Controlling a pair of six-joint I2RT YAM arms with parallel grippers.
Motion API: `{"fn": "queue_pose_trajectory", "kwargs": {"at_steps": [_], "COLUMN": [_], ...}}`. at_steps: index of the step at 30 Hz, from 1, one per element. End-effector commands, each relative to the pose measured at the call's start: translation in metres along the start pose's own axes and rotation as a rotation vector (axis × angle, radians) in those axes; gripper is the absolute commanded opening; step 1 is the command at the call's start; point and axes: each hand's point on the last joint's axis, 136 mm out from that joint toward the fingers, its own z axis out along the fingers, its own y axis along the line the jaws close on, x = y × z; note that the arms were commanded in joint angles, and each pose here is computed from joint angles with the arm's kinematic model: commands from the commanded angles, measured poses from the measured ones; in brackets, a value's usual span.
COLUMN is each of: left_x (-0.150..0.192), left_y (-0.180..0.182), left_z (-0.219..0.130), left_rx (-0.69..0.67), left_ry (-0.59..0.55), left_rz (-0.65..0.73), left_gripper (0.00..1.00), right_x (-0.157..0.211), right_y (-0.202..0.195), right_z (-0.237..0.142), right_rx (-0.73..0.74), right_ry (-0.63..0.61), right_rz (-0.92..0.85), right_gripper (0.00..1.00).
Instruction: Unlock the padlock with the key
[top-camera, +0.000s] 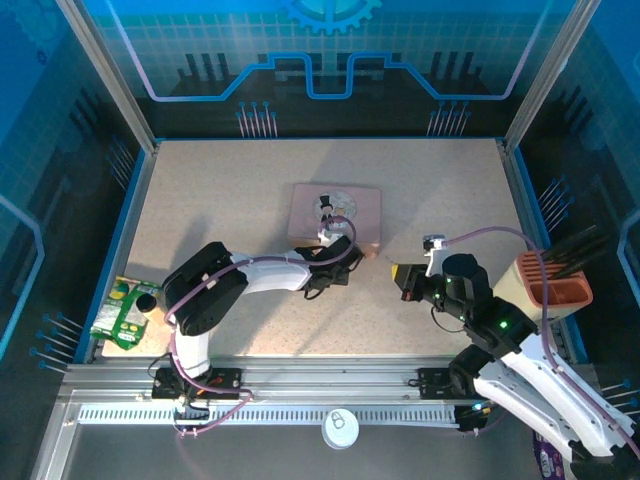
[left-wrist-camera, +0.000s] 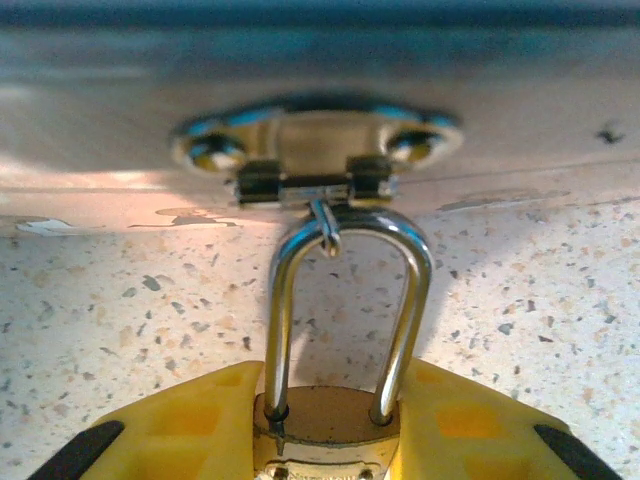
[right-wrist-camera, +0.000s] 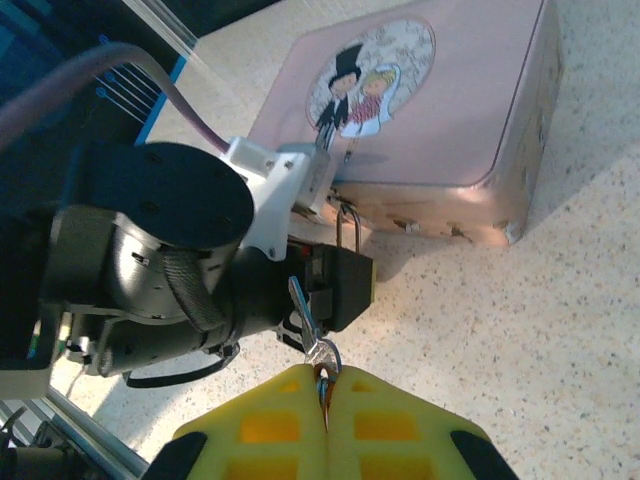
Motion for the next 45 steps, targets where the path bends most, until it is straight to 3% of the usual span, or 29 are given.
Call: {"fn": "queue_pose_trajectory", "kwargs": {"at_steps": [1, 9, 21, 31, 45], "left_x": [0.019, 0.022, -0.006, -0.012, -0.016], "left_y": [-0.004, -0.012, 0.011, 0.004, 0.003], "left_z": [0.001, -0.010, -0.044, -0.023, 0.002], "left_rx": [0.026, 0.182, 0.597, 0.606, 0.558], "left_ry": [0.070, 0.020, -0.190, -0.195, -0.169], "left_rz": [0.017, 0.082, -0.028, -0.041, -0.065], "left_gripper": [0.36, 0.55, 0.60, 0.57, 0.46], "right_x": [0.000, 0.001, 0.008, 0.016, 0.023], "right_y": [0.005, 0.006, 0.013, 0.019, 0.028], "right_z": [0.004, 0.006, 0.012, 0.020, 0.027], "right_rx": [-0.033, -0.035, -0.055, -0.060, -0.076], "right_ry": [-0.017, -0.016, 0.003, 0.013, 0.031], "right_rz": [0.042, 0.045, 0.025, 0.013, -0.003], "right_gripper": [0.00, 0.00, 0.00, 0.00, 0.00]}}
